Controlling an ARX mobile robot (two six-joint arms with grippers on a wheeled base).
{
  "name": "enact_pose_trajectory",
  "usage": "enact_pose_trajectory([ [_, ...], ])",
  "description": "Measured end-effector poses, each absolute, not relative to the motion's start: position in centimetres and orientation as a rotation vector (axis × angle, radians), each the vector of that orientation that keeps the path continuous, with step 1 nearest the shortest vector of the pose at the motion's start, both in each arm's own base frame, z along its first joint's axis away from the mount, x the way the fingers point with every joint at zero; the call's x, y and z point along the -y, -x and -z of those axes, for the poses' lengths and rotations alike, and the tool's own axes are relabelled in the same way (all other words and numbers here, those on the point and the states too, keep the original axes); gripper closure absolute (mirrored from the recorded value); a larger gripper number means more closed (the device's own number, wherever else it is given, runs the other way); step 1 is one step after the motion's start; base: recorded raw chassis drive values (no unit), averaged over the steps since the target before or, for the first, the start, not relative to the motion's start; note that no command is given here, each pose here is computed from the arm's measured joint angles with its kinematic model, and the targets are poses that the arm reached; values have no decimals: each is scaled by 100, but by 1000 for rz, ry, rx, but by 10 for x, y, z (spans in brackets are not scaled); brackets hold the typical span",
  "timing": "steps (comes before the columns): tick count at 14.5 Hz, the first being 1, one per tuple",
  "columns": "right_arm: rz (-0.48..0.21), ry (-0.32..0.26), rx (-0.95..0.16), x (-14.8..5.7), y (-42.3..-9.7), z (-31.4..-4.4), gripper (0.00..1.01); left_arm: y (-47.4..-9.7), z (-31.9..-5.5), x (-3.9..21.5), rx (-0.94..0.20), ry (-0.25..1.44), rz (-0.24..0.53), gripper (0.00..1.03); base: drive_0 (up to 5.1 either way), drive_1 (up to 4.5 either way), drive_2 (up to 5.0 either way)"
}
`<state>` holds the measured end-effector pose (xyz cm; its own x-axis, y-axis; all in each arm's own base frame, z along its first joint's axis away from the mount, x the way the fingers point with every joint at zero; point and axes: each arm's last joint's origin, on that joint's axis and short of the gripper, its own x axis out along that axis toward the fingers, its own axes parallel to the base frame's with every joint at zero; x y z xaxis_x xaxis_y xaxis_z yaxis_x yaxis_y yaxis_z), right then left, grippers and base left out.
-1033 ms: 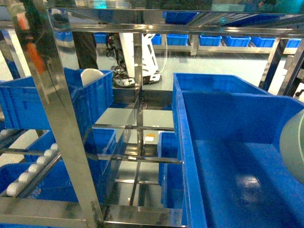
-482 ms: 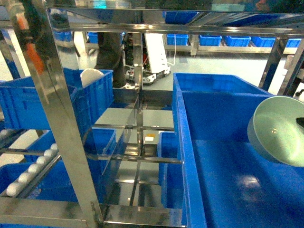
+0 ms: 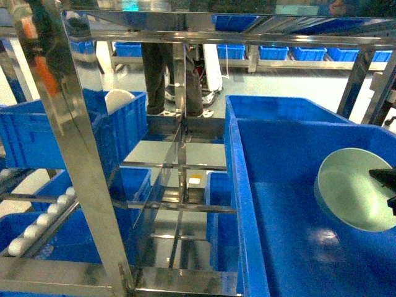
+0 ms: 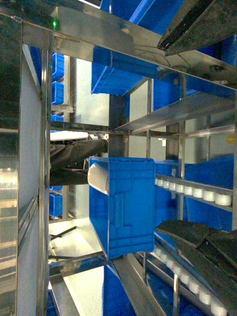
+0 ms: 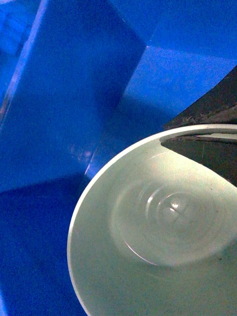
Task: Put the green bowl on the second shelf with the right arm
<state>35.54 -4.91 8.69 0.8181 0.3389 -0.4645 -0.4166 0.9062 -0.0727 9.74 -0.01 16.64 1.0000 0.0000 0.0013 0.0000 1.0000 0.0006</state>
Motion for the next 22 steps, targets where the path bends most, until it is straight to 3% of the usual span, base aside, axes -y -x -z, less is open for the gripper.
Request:
enact_pose_trajectory([
  [5,-422,184,-415,43,-379,-98,96,-97,-166,0,1,0,0,5,0,0,0],
  [12,-428,154,-445,39,-374,-94,36,-97,-166,0,1,0,0,5,0,0,0],
  [15,-405,112,-431,38,-359,-94,2,-97,-166,0,1,0,0,5,0,0,0],
  [19,-351,90,-305,25,-320,-113,3,-97,-166,0,1,0,0,5,0,0,0],
  [22,-327,70,-254,12,-267,-120,3,-97,-166,0,1,-1,0,5,0,0,0],
])
